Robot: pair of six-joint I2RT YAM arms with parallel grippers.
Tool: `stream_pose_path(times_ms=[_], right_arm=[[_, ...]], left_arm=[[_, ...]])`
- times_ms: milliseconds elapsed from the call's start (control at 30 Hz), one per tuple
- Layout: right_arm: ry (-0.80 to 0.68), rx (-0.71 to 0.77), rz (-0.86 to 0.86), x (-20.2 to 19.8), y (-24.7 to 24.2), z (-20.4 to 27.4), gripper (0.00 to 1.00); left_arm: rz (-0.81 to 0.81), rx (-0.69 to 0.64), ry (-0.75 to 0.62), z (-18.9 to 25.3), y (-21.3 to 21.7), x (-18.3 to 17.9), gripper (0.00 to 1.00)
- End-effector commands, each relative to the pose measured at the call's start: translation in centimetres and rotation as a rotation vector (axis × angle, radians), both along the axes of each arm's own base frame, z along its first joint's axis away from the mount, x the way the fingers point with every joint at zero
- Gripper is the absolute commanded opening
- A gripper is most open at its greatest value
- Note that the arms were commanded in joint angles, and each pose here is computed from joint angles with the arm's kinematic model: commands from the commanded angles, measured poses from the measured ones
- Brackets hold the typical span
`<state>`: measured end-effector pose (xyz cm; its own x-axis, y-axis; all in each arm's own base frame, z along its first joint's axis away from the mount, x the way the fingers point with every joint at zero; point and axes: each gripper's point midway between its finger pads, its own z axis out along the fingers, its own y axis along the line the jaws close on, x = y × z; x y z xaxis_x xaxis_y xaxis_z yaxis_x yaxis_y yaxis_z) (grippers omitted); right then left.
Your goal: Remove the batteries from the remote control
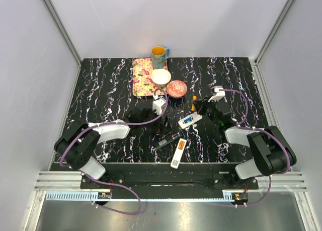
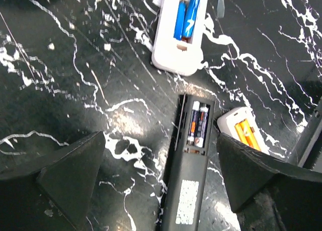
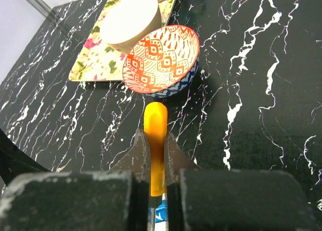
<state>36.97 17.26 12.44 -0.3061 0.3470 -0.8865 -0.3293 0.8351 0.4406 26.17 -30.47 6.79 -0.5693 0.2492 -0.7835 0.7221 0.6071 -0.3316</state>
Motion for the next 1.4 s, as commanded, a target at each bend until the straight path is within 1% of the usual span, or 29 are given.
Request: stream_pose_path(times_ms=[0,100,200,367,600,767,1067,1233,1267,1367], right_arm=[[-0.107,-0.076,-0.008,1.0,0.2,2.8,0.00],[-0.112,-0.099,0.004,1.0,0.7,2.6,0.00],[-0.110,-0.110,0.018,1.0,1.2,2.2,0.00],[-0.096,-0.119,0.035,1.2,2.1,1.3,0.00],[-0.113,-0.096,0.059,1.6,3.5,1.9,0.00],[-0.106,-0.090,0.072,1.8,4.3,1.3,0.00],[-0.083,-0.100,0.072,1.8,5.0,-0.5,0.00],[-0.087,-0.121,0.077,1.6,5.3,-0.7,0.00],[-0.084,-0.139,0.033,2.0,4.6,-0.8,0.00],[-0.092,-0.198,-0.015,2.3,3.5,-0.4,0.00]], left_arm=[[-0.041,-0.161,-0.009,3.0,-1.0,-0.2,0.97],[-0.046,-0.212,0.009,3.4,-0.8,-0.4,0.96],[-0.043,-0.233,0.014,3.8,-0.5,-0.3,0.95],[-0.052,-0.240,0.019,4.0,-0.5,-0.3,0.95],[-0.066,-0.241,0.034,3.6,-0.7,-0.5,0.94],[-0.075,-0.242,0.044,3.4,-0.9,-0.6,0.93],[-0.088,-0.244,0.047,3.4,-1.0,-0.8,0.92],[-0.092,-0.244,0.046,3.4,-1.0,-0.9,0.91],[-0.089,-0.245,0.047,3.4,-1.0,-0.8,0.91],[-0.091,-0.252,0.045,3.5,-1.1,-0.7,0.91]])
